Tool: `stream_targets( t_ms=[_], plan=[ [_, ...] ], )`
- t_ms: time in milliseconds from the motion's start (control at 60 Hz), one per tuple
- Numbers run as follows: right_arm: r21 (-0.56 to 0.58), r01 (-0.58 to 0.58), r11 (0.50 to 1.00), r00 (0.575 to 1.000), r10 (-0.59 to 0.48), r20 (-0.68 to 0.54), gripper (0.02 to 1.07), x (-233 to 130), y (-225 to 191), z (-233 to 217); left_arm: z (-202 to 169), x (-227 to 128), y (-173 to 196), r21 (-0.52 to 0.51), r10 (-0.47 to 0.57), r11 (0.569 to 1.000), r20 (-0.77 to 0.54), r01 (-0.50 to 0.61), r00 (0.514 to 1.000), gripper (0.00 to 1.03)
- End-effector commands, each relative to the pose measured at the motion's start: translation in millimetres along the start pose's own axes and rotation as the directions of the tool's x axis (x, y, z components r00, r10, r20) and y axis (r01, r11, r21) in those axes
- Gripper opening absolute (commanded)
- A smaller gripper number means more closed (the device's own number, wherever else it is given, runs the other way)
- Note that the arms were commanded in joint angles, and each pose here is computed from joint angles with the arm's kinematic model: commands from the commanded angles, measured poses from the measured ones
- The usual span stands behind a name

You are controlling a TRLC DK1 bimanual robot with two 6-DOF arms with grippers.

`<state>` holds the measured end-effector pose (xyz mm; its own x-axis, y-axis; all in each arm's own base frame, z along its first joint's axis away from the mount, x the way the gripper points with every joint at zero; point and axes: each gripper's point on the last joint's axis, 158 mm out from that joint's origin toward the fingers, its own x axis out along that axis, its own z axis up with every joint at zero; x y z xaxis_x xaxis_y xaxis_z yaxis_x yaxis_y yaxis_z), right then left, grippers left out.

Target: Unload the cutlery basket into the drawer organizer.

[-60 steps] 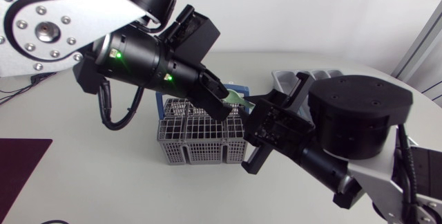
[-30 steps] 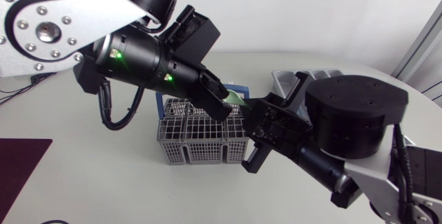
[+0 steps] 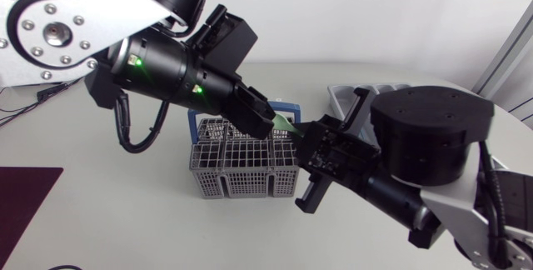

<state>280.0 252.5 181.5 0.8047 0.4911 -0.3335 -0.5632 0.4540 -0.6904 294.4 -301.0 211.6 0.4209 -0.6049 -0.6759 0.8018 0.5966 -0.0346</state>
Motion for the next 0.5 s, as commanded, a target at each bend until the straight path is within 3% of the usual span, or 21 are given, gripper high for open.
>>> stream_targets(
  t_ms=[0, 50, 483],
  plan=[
    [0.031, -0.020, 0.999, 1.000, 0.020, 0.005, 0.08, -6, -5, -2, 26, -15, 15, -0.040, 0.038, 0.999, 0.075, -0.035, 0.996, 0.92],
    [0.043, -0.030, 0.999, 1.000, 0.030, 0.001, 0.08, -9, -8, -7, 30, -20, 24, -0.047, 0.057, 0.997, 0.092, -0.053, 0.994, 0.98],
    [0.143, -0.195, 0.970, 0.979, 0.202, -0.040, 0.08, -40, -24, -83, 38, -60, 81, -0.062, 0.203, 0.979, 0.188, -0.195, 0.961, 0.98]
  ],
)
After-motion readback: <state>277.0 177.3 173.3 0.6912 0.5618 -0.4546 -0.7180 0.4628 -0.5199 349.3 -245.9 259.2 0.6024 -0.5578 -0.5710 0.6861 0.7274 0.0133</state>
